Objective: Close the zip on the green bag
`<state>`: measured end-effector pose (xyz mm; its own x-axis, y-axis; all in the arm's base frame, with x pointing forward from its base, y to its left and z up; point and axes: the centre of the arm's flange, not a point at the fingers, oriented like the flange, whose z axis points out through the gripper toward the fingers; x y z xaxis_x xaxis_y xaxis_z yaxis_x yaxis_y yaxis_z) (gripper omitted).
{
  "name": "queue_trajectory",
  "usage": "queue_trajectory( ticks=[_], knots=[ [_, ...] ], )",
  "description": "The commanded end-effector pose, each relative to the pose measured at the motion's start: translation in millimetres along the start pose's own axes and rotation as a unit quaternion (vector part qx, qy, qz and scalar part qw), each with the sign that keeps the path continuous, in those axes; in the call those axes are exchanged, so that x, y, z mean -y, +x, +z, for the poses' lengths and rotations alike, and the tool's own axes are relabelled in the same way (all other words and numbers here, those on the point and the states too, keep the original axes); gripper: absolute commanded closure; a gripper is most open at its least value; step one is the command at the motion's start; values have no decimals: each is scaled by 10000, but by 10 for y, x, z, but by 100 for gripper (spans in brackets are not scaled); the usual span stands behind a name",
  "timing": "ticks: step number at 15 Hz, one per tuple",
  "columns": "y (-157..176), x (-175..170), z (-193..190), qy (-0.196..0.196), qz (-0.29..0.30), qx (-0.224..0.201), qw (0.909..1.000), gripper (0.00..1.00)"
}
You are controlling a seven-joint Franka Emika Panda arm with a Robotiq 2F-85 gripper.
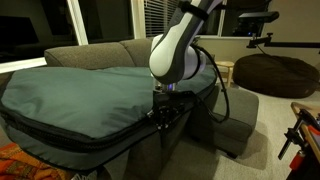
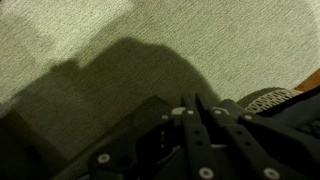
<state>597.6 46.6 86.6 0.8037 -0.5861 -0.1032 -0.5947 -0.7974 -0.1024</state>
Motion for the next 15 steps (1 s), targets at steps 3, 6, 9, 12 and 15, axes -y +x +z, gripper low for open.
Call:
queue_trajectory(
  ticks=[3,6,9,12,15],
  knots=[
    [472,-507,39,-40,348,-13,9994,97],
    [548,-681,75,-65,273,14,9996,97],
    [661,-912,82,-60,112,41,9999,97],
    [764,-1138,45,-63,25,59,10000,97],
    [850,-1340,32,-80,-24,101,9999,97]
  ],
)
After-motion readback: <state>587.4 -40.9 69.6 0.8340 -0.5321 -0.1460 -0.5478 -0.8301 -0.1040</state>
